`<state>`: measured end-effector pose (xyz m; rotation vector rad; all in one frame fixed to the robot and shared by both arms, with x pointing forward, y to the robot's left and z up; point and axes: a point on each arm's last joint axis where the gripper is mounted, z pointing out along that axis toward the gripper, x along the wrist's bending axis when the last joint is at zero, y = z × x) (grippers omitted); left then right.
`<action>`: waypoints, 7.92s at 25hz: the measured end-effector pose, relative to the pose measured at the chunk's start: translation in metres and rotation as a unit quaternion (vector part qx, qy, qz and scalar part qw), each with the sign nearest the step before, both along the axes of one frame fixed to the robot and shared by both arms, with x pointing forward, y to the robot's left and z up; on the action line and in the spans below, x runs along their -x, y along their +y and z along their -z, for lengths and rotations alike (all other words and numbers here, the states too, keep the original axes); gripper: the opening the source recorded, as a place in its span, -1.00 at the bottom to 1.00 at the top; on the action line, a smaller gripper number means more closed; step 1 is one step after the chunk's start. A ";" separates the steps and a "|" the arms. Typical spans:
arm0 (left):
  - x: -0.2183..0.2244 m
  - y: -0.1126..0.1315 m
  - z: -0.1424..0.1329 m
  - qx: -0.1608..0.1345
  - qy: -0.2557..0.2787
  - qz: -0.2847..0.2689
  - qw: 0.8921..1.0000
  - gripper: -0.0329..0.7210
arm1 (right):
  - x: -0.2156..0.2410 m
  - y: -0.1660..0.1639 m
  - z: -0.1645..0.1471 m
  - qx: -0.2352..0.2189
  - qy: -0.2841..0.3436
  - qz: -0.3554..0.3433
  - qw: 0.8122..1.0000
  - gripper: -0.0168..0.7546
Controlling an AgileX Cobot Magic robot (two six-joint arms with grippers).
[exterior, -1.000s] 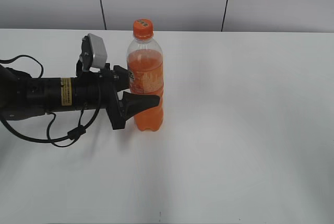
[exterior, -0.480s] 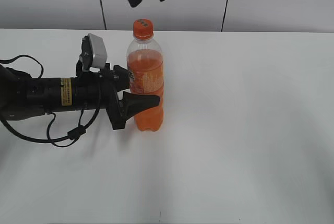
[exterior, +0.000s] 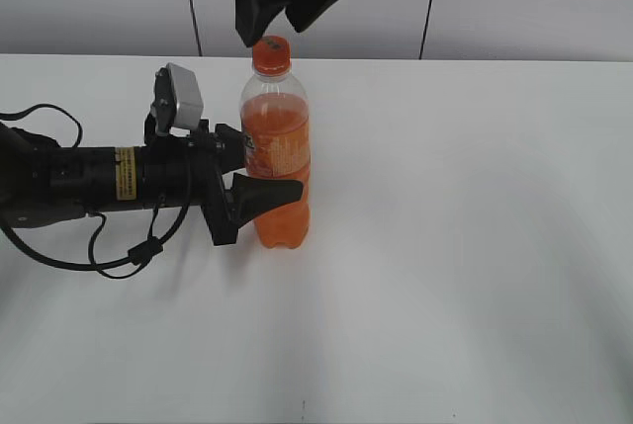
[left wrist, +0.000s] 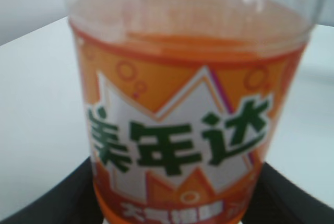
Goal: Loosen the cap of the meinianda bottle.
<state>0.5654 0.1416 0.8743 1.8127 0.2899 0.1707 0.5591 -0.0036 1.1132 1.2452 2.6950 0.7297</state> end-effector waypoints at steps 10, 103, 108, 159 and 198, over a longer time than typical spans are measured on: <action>0.000 0.000 0.000 0.000 0.000 0.000 1.000 0.22 | -0.005 0.004 0.013 0.008 0.014 0.007 1.000 0.06; 0.000 0.000 0.000 -0.001 0.000 0.003 1.000 0.22 | 0.004 -0.006 -0.014 -0.011 -0.007 0.024 1.000 0.50; 0.000 0.000 0.000 -0.001 0.000 0.003 1.000 0.22 | 0.003 -0.006 -0.014 -0.026 0.016 0.082 0.996 0.41; 0.001 0.000 0.000 -0.002 -0.003 0.009 1.000 0.22 | -0.008 0.007 0.025 0.167 -0.202 -0.551 0.793 -0.24; 0.001 0.000 0.000 -0.002 -0.001 0.007 1.000 0.22 | 0.013 -0.011 -0.031 -0.054 0.024 0.099 0.993 0.38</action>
